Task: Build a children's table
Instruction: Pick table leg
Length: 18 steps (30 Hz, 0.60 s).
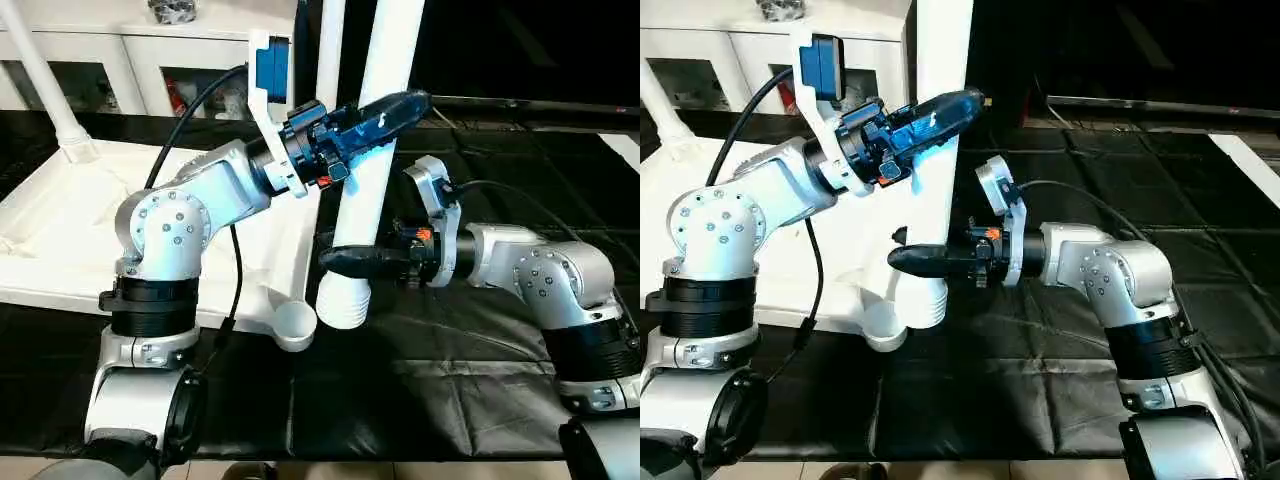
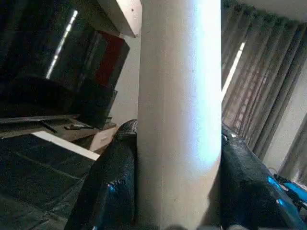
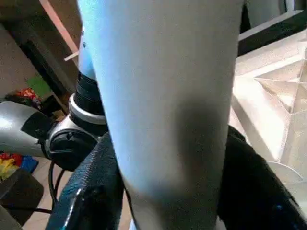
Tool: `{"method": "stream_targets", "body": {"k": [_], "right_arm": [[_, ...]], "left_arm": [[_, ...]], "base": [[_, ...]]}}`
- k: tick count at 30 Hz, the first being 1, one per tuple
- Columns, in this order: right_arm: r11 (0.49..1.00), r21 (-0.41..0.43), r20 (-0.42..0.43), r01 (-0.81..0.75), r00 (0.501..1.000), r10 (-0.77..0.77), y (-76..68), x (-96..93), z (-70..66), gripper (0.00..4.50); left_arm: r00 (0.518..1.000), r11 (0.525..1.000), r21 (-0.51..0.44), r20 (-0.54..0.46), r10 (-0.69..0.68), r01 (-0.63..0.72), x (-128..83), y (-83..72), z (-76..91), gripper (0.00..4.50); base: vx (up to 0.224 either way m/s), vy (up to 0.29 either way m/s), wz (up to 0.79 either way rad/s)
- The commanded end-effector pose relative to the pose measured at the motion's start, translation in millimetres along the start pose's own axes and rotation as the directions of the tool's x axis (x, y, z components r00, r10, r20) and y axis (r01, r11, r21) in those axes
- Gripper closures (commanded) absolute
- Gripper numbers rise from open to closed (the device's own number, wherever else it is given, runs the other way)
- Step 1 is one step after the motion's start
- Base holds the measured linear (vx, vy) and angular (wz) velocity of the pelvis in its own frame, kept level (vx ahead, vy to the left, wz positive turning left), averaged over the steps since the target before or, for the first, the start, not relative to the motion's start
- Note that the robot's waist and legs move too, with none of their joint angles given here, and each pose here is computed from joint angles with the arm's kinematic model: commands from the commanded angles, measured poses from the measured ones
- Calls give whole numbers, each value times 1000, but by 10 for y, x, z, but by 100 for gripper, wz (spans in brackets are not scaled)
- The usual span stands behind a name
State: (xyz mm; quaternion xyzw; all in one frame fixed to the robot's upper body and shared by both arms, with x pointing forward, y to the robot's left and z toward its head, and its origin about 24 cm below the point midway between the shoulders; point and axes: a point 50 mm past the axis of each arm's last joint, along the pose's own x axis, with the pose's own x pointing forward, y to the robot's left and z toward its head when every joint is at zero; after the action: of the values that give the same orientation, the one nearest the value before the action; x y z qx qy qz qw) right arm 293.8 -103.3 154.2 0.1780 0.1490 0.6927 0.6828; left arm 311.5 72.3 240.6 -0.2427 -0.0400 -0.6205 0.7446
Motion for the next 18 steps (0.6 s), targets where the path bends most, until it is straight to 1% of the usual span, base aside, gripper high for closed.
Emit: {"method": "stream_targets", "body": {"k": [1, 6, 12, 15, 16, 18], "right_arm": [[1000, -17, -5, -2, 1000, 2, 13, -2, 46, 226], [1000, -12, -21, -6, 1000, 6, 12, -5, 19, 248], [1000, -4, -21, -5, 1000, 5, 11, -11, 12, 251], [1000, 2, -17, -2, 1000, 2, 11, -18, -1, 251], [1000, 3, -15, 0, 1000, 0, 9, -19, -5, 251], [1000, 9, -10, 8, 1000, -8, 6, -25, -31, 252]], "left_arm": [[999, 999, 38, 9, -32, 31, 70, -66, 68, 273], [1000, 999, 41, 15, -28, 27, 81, -58, 81, 273], [1000, 999, 39, 18, -26, 25, 90, -64, 90, 273], [1000, 999, 48, 10, -24, 24, 110, -93, 81, 273], [999, 998, 44, 9, -34, 33, 113, -109, 78, 203], [999, 997, 51, 15, -51, 51, 125, -157, 82, 203]], "base": [[0, 0, 0], [0, 0, 0], [0, 0, 0], [0, 0, 0], [0, 0, 0], [0, 0, 0]]}}
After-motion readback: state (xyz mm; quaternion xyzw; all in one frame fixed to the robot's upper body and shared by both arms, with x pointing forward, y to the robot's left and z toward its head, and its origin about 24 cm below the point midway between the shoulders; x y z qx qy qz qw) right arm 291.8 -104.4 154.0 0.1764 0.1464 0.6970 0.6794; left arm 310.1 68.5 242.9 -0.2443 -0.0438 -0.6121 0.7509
